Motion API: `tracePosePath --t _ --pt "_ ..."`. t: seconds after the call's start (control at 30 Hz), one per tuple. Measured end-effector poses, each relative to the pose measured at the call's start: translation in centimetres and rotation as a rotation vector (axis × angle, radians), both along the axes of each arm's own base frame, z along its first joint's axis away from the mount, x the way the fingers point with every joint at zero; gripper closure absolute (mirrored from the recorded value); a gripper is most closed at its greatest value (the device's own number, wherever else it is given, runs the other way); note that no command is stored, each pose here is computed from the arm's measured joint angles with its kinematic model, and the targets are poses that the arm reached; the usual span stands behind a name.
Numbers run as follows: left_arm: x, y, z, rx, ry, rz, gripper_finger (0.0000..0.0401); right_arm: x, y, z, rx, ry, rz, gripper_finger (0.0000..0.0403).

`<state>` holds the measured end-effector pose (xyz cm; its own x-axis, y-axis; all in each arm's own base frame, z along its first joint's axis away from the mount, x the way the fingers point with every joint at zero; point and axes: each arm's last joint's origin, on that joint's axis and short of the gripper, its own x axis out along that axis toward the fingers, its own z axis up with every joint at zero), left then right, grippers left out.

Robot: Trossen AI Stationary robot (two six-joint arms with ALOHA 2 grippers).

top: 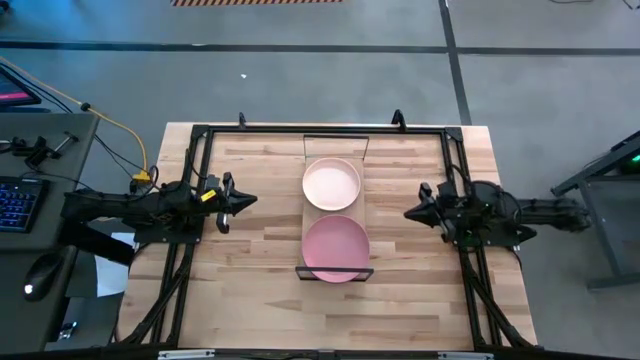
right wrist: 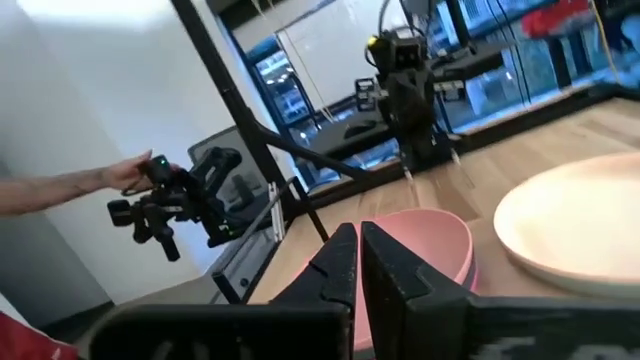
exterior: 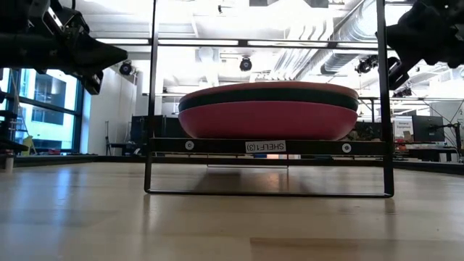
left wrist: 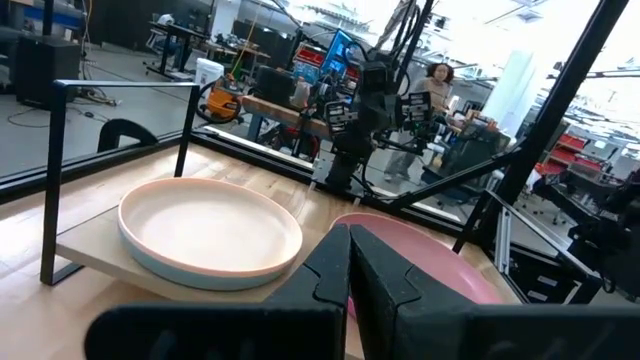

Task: Place and stack plates onto a shelf
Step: Return to Home Position

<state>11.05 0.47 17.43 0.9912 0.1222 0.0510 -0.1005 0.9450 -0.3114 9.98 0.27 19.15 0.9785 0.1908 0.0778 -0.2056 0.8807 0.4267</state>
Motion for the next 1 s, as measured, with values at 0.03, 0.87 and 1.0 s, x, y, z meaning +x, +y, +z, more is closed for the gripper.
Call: tracePosePath --t 0.03,0.87,1.0 --pt "0.0 0.0 0.0 0.0 0.0 0.0 0.0401 0.0 0.0 -0.3 -0.012 -0.017 0.006 0.0402" --pt "0.0 0.0 0.0 0.0 0.004 0.0 0.0401 -0.4 0.3 -2.0 -0.207 -0.032 0.104 0.0403" --pt "0.0 0.0 0.0 0.0 0.004 0.0 0.0401 -0.4 0.3 -2.0 -0.163 -0.021 0.107 0.0403"
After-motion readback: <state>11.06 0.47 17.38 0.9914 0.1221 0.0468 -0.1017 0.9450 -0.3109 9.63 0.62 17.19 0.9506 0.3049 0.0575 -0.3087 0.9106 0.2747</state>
